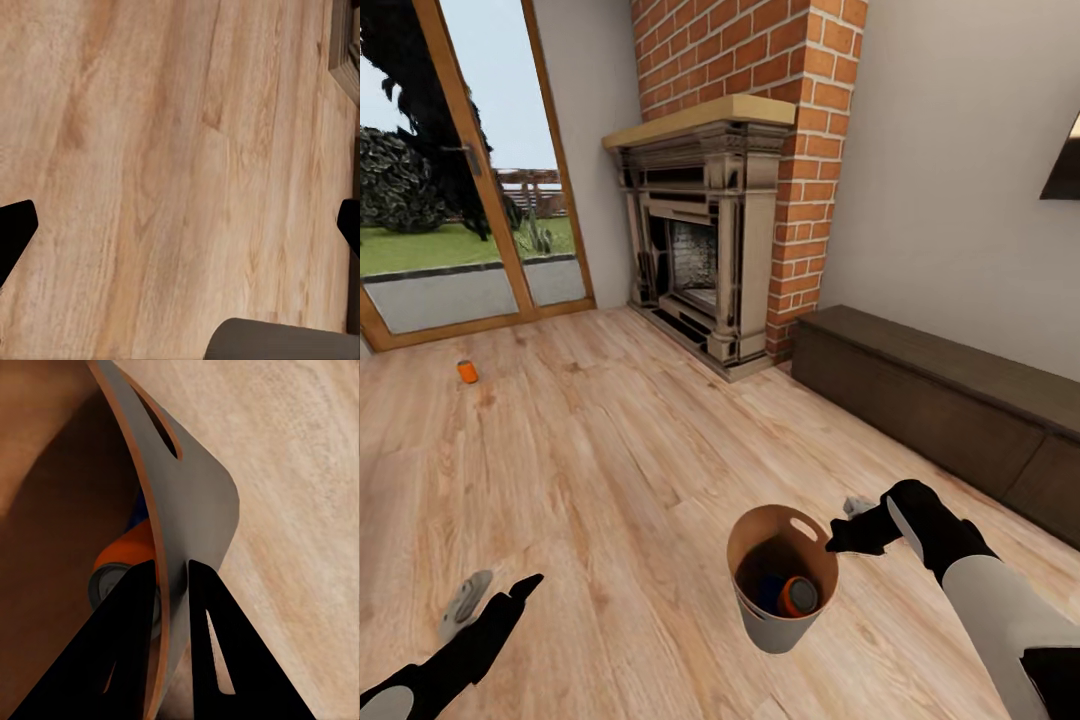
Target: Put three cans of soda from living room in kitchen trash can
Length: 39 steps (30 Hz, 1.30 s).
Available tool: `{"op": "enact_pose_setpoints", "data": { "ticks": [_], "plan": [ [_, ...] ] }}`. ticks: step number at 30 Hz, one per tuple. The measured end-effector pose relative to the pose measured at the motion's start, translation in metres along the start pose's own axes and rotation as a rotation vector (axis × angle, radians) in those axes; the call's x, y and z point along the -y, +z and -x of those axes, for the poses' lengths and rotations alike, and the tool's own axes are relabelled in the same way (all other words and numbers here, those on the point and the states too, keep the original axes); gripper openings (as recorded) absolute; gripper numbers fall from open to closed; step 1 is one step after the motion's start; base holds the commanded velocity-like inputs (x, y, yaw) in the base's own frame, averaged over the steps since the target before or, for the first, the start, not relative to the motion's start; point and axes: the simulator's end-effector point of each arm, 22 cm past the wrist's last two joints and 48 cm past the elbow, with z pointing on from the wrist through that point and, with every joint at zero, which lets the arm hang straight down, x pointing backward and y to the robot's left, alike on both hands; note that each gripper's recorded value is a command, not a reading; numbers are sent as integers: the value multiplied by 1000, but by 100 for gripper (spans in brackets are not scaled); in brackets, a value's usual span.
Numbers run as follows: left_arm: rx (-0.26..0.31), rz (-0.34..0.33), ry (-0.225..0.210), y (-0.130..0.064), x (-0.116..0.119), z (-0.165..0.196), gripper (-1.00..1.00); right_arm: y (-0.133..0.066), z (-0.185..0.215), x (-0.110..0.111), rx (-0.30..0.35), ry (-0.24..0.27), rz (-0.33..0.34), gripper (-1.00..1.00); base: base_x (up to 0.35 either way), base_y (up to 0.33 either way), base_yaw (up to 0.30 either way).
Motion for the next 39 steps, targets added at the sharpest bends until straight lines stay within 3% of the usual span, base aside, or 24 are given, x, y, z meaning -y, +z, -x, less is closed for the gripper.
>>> {"op": "enact_pose_setpoints", "data": {
  "ticks": [5, 13, 20, 24, 31, 33, 39],
  "plan": [
    [-16, 21, -4, 4, -10, -7, 100, -1, 1, 1, 1, -7, -8, -100, 299, 182, 7],
    [-32, 49, 58, 10, -14, -18, 100, -1, 2, -2, 3, -1, 3, -100, 232, 136, 206],
    [-34, 38, 60, 10, -9, -18, 100, -1, 1, 5, -1, -18, -28, -100, 111, 76, 290],
    [-34, 40, 61, 10, -10, -18, 100, 0, 0, -1, -1, -2, 0, -100, 255, 182, 247],
    [-20, 62, 51, 12, -19, -16, 100, 2, -2, 4, -8, -20, -25, -100, 292, 202, 37],
    [3, 69, 29, 14, -21, -17, 100, 1, -1, 4, -6, -18, -22, -100, 303, 199, 0],
    [15, 65, 26, 13, -20, -12, 100, 1, 0, 1, -4, -11, -9, -100, 315, 155, 18]
  ]
}}
